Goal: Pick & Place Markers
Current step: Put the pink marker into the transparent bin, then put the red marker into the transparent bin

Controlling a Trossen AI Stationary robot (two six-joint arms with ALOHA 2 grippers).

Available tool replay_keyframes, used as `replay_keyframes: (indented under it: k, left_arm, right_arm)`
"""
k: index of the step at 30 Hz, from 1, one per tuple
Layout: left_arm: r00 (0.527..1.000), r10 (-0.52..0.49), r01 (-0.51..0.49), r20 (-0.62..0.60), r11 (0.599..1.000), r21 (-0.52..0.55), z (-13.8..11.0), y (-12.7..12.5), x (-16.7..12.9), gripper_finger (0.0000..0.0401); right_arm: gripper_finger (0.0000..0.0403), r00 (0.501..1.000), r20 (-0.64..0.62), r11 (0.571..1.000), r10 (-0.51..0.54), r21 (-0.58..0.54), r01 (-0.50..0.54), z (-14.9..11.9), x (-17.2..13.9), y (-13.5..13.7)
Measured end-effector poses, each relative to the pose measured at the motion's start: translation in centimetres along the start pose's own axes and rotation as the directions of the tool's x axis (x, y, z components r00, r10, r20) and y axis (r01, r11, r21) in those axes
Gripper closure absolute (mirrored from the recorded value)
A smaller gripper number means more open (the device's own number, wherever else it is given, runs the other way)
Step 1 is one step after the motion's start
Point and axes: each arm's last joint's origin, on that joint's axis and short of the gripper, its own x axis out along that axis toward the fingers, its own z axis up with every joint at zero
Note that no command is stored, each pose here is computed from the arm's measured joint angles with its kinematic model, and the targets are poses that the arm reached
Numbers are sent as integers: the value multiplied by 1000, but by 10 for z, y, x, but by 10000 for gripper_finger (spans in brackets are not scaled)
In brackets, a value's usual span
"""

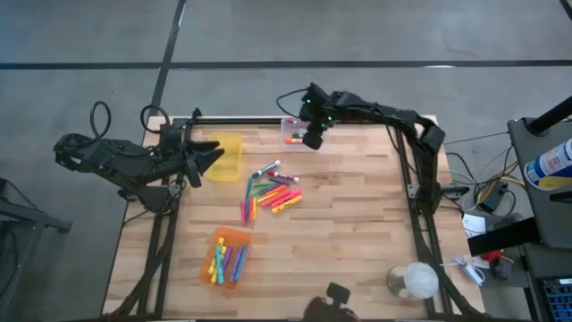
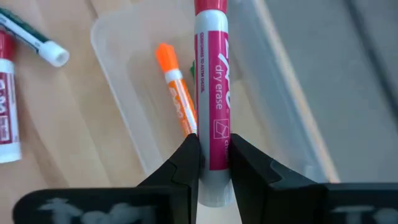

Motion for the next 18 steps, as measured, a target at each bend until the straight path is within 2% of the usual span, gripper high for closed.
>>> replay_keyframes:
  k: [9,14,18]
  left_arm:
    - [1000,1,-1,-1,999,-33,0,0,0,220]
    - [1000,2,-2,-2,998,-56,-1,0,1,220]
    - [1000,2,-2,-8,998,-66,-2,-1,2,220]
  right_arm:
    - [326,989,-141,999,40,0,-40,18,40,-9]
    - [294,976,-213,999,51,3,-52,22,48,-11]
    - [259,978,-203,999,54,2,-55,27,43,-10]
